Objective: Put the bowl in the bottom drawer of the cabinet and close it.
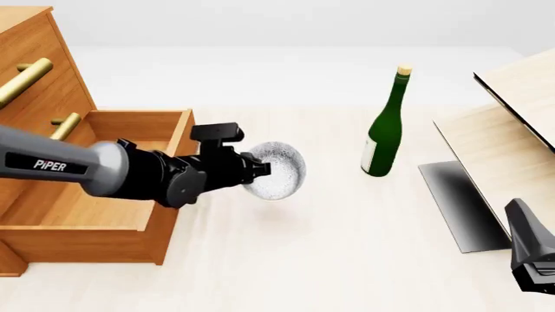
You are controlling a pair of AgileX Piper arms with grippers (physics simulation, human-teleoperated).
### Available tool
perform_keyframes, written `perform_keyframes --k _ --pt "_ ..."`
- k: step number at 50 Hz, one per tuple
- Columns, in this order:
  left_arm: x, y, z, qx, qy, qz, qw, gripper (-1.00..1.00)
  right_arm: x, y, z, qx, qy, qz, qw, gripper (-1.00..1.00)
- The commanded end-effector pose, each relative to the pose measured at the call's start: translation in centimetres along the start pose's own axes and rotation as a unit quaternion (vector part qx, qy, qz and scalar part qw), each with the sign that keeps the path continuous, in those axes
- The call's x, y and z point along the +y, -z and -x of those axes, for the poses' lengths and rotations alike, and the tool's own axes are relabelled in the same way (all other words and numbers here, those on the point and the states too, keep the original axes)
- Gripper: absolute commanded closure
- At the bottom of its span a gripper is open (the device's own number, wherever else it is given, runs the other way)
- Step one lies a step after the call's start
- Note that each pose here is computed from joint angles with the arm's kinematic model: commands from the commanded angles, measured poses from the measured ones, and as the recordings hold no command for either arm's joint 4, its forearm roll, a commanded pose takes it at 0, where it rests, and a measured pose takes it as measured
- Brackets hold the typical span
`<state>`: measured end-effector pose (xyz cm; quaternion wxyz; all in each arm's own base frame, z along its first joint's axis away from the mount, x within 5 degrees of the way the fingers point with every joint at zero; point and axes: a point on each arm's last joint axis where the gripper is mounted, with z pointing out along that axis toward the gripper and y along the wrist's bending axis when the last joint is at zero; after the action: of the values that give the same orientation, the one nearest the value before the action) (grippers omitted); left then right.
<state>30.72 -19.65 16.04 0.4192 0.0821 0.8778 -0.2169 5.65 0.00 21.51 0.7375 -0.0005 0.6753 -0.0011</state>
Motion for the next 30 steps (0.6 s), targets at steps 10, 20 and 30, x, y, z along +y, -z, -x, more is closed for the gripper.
perform_keyframes --k 10,20,30 --pt "-0.7 2.5 0.9 -0.019 0.001 -0.011 0.9998 1.00 0.0 0.0 0.0 0.000 0.000 0.000 1.0000 -1.00" --pt "-0.4 3.7 1.5 -0.028 -0.006 -0.008 0.9996 1.00 0.0 0.0 0.0 0.000 0.000 0.000 1.0000 -1.00" --pt "-0.1 5.0 2.0 -0.036 -0.014 -0.004 0.9992 1.00 0.0 0.0 0.0 0.000 0.000 0.000 1.0000 -1.00"
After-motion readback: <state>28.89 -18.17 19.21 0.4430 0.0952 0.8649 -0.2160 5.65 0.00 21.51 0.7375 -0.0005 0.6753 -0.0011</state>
